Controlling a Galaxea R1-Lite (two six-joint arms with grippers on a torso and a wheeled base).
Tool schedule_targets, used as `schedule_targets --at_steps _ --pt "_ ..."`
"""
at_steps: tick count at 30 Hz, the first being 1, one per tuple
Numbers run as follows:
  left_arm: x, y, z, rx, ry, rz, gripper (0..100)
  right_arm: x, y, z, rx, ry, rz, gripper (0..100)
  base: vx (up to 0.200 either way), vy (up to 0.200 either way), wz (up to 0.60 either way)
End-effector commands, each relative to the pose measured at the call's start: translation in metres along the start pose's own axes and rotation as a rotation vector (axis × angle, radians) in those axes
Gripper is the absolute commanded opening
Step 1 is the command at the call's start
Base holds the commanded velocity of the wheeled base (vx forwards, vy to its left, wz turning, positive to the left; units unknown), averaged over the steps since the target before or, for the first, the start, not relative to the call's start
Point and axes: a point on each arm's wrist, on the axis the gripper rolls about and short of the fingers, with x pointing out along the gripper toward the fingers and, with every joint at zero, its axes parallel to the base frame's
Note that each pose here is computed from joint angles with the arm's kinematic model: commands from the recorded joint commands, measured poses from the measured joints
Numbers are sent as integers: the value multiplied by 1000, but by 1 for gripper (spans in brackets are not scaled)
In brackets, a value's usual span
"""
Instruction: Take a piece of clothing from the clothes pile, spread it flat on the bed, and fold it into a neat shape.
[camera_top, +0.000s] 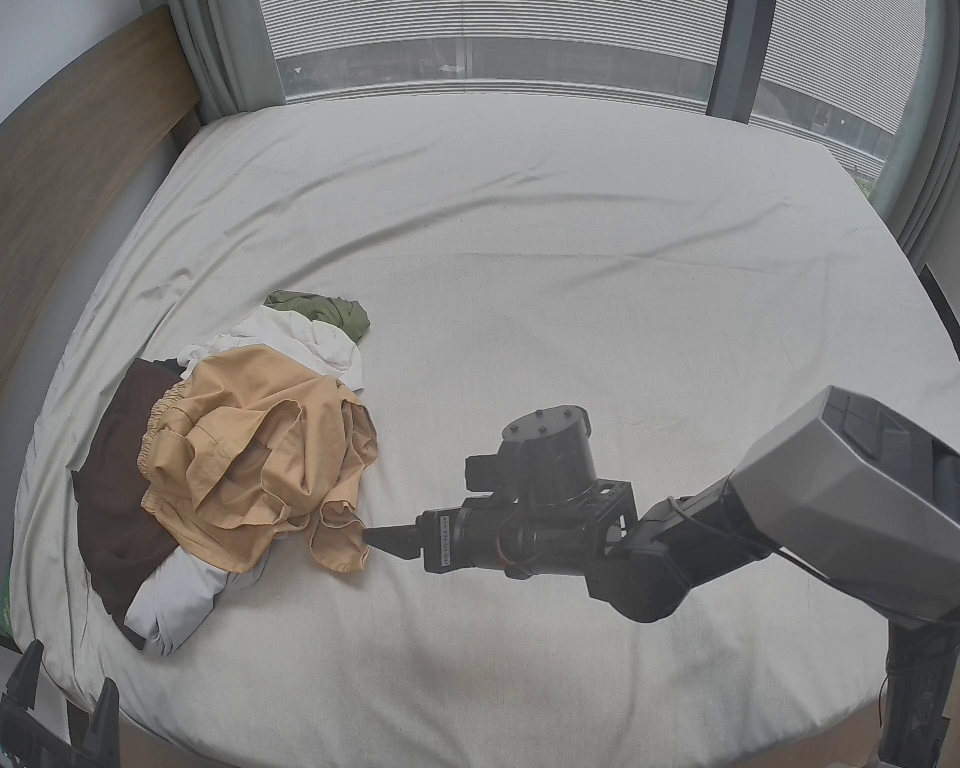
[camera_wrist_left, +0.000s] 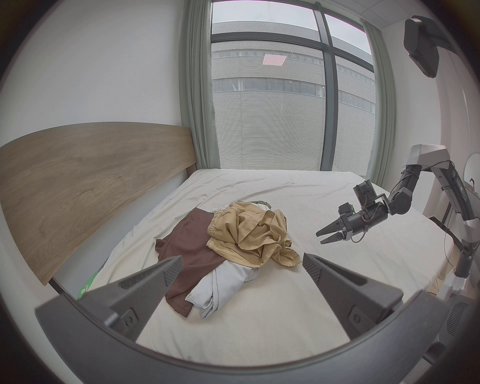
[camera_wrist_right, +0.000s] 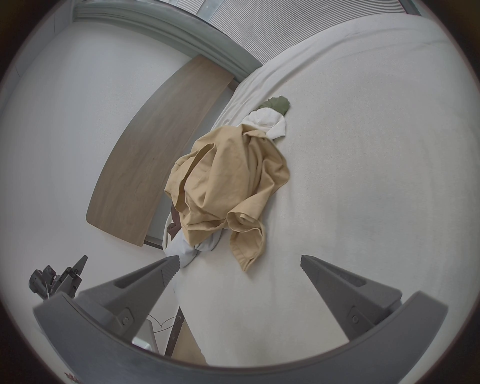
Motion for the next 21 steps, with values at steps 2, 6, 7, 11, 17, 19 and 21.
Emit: schedule_targets --at_steps 2,6,7,11,17,19,21 --pt "0 0 -5 0 1 1 100 27 3 -11 -3 39 -5 100 0 0 0" --pt "0 0 -5 0 1 1 100 44 3 -15 -8 40 -15 100 0 0 0" --pt "0 0 -5 0 1 1 100 45 3 -15 -8 42 -17 100 0 0 0" --pt "0 0 -5 0 1 1 100 56 5 -16 -1 66 -20 100 0 0 0" --pt "0 0 -5 0 1 1 100 72 9 -17 27 74 -17 100 0 0 0" --pt "0 0 -5 0 1 1 100 78 7 -18 29 74 -29 100 0 0 0" --pt "0 0 -5 0 1 1 100 83 6 -20 31 77 -38 100 0 0 0"
